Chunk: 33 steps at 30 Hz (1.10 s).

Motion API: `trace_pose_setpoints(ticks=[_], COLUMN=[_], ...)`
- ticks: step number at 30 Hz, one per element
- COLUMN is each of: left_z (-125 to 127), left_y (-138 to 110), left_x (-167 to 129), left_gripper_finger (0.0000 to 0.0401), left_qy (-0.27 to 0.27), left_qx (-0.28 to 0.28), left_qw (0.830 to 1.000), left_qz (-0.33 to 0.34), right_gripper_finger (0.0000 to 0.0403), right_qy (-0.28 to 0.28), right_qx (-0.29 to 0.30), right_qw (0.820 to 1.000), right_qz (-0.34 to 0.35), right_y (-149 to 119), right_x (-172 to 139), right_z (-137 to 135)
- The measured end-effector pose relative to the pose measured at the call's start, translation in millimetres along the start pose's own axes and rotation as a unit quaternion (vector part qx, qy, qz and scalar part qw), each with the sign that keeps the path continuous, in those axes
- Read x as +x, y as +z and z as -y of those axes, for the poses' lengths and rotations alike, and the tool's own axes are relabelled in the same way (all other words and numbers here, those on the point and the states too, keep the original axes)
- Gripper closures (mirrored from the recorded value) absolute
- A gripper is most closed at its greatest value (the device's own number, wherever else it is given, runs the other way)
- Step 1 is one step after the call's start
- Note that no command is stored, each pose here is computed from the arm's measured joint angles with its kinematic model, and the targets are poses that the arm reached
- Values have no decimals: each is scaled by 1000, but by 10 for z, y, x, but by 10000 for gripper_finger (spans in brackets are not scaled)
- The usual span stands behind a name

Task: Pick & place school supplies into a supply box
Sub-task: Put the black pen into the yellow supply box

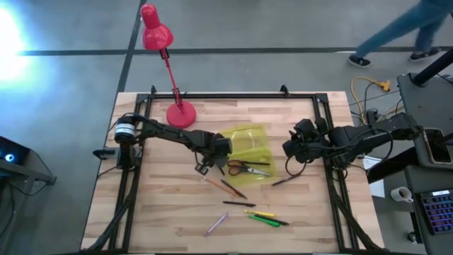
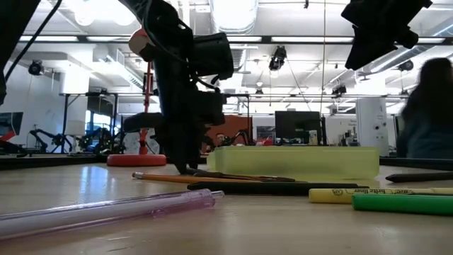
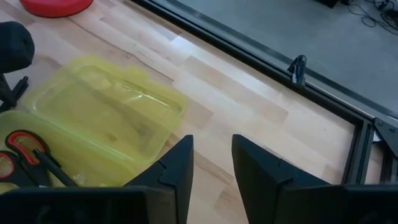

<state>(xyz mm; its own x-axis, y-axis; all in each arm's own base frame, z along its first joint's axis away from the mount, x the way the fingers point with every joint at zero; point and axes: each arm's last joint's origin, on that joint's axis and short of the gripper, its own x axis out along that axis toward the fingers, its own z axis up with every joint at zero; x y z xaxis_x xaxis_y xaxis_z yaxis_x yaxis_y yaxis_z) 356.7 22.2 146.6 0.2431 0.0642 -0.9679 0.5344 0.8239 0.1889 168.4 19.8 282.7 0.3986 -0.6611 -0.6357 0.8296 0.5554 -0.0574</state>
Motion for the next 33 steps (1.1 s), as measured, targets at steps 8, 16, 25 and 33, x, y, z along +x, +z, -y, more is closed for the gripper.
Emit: trace_pose_setpoints(ticks=[8,16,25,33], left_z=[89,124,-226,-527], left_y=[-53,59,387,669], left_x=[-4,-389,-985,-649], left_gripper_finger=[389,388,390,386], left_qy=[-53,-97,-71,-60], left_qx=[-61,-163,-351,-344], left_qw=[997,981,922,922], left_qz=[-18,-34,148,166], right_gripper_finger=[312,312,319,311], right_qy=[-4,-9,-28,4], right_qx=[-6,-31,3,-58], right_qw=[1000,999,1000,997], right_qz=[-2,2,10,-43], right_y=[-26,-36,-7,-34], right_x=[19,29,74,77], right_z=[5,9,41,30])
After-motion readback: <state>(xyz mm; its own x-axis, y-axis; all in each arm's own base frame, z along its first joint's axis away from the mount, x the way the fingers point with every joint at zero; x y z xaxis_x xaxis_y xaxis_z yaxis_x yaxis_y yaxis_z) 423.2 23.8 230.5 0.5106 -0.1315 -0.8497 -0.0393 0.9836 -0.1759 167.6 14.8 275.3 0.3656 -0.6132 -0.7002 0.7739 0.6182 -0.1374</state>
